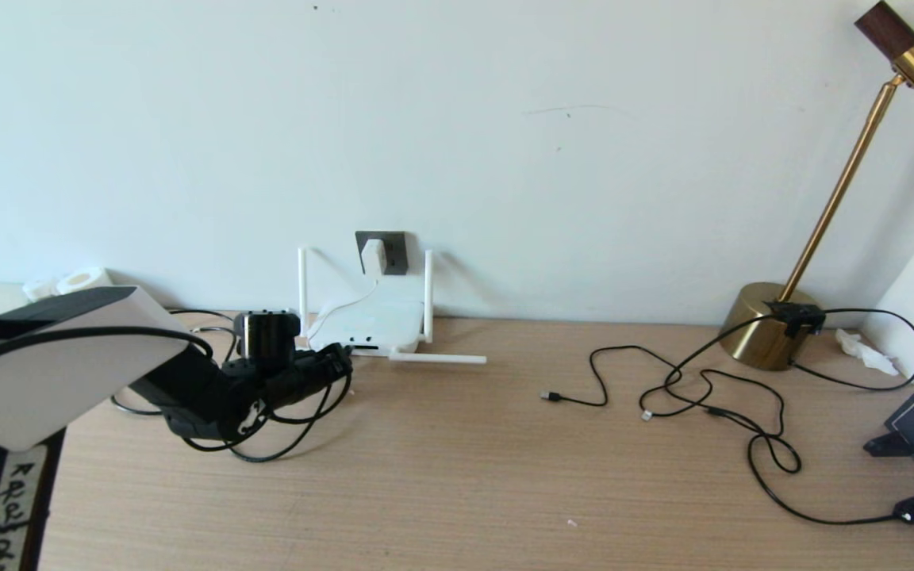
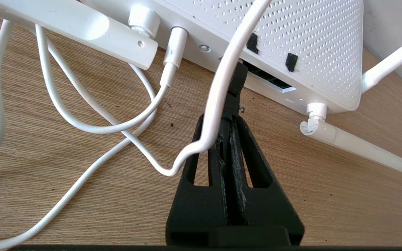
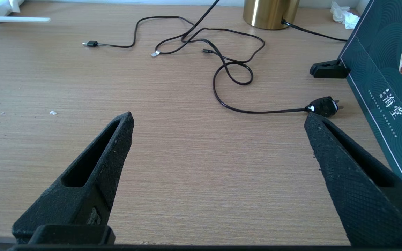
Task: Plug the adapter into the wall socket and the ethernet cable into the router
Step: Plug cable into router interface
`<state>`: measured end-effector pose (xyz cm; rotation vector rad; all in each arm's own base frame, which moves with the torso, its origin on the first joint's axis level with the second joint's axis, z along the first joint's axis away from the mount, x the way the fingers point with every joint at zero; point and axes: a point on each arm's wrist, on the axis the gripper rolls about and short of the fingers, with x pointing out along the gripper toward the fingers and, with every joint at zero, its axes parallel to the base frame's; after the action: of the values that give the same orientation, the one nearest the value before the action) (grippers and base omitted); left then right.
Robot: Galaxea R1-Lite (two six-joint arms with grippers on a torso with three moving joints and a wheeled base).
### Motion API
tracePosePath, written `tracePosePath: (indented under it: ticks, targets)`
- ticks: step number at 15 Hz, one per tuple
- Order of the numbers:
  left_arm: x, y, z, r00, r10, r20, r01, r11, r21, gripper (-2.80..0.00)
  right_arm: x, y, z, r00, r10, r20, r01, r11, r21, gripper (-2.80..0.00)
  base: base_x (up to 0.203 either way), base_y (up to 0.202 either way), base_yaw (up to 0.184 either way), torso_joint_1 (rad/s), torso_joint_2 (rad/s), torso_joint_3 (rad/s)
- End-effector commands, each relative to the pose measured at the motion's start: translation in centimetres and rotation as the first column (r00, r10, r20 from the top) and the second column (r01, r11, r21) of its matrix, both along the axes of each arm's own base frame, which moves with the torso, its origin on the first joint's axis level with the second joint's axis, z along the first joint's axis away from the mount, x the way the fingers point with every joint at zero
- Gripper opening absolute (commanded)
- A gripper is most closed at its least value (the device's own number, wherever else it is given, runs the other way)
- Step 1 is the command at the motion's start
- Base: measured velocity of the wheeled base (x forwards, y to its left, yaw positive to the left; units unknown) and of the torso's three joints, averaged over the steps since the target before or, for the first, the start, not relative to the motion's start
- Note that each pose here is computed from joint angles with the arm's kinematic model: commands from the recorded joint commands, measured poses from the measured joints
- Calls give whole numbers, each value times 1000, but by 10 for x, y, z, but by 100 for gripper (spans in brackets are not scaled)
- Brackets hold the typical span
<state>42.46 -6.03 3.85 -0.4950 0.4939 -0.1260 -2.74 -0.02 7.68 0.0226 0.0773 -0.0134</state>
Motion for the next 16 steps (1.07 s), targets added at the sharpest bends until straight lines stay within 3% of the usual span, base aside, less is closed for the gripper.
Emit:
tracePosePath:
  ticks: [1, 16]
  targets:
    - [2, 0, 0, 1000, 1, 5, -1, 1000, -4, -280, 0, 0, 0, 1000, 0, -2, 0, 1000, 0, 0, 0, 0, 0, 0, 0, 0]
    - [8, -4, -2, 1000, -7, -15, 7, 1000, -1, -280, 0, 0, 0, 1000, 0, -2, 0, 1000, 0, 0, 0, 0, 0, 0, 0, 0]
